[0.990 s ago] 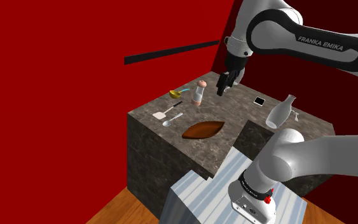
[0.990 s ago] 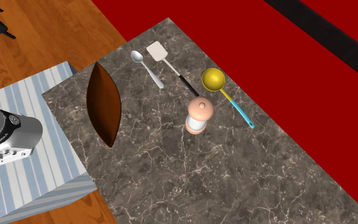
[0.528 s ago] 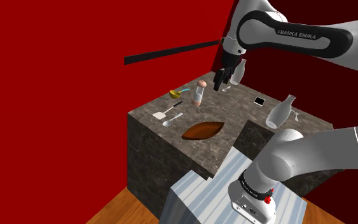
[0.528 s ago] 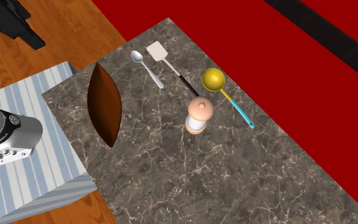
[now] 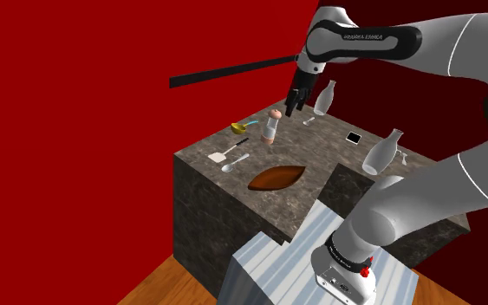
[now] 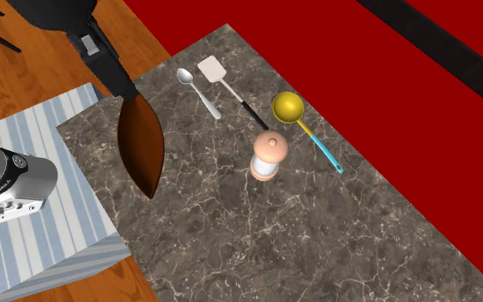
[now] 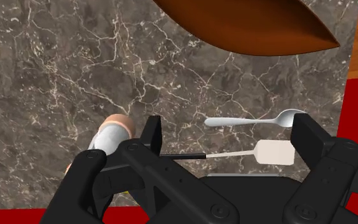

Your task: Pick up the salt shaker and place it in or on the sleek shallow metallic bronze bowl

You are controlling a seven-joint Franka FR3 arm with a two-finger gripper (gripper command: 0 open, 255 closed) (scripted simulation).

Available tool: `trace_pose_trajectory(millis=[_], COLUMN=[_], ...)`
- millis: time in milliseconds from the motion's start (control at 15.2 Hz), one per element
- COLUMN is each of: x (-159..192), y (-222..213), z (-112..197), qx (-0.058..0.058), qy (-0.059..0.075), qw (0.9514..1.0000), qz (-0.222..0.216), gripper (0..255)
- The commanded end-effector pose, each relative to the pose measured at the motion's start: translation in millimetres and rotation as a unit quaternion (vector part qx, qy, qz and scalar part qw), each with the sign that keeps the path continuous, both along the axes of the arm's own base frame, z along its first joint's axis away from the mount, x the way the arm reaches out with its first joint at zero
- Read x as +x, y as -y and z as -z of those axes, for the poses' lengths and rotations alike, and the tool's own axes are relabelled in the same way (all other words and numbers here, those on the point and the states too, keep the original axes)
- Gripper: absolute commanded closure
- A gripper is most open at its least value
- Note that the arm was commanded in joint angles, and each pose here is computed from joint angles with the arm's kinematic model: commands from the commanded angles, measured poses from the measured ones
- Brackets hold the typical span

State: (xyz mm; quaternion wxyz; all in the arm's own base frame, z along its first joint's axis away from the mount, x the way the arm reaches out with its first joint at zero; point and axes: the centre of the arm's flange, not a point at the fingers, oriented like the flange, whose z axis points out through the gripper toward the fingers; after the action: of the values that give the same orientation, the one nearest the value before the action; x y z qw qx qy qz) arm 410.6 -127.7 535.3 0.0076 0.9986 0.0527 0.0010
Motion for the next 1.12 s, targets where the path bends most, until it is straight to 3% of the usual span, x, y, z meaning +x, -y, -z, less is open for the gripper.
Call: trace_pose_trajectory(millis=[0, 1056], x=[18.5, 155.8], y=[24.2, 188.7], z=[8.2, 89.0], qx=[0.008, 0.082], qy=[-0.001, -0.009], qw=[1.0, 0.9966], qz=[0.001, 0.01], gripper=[0, 0])
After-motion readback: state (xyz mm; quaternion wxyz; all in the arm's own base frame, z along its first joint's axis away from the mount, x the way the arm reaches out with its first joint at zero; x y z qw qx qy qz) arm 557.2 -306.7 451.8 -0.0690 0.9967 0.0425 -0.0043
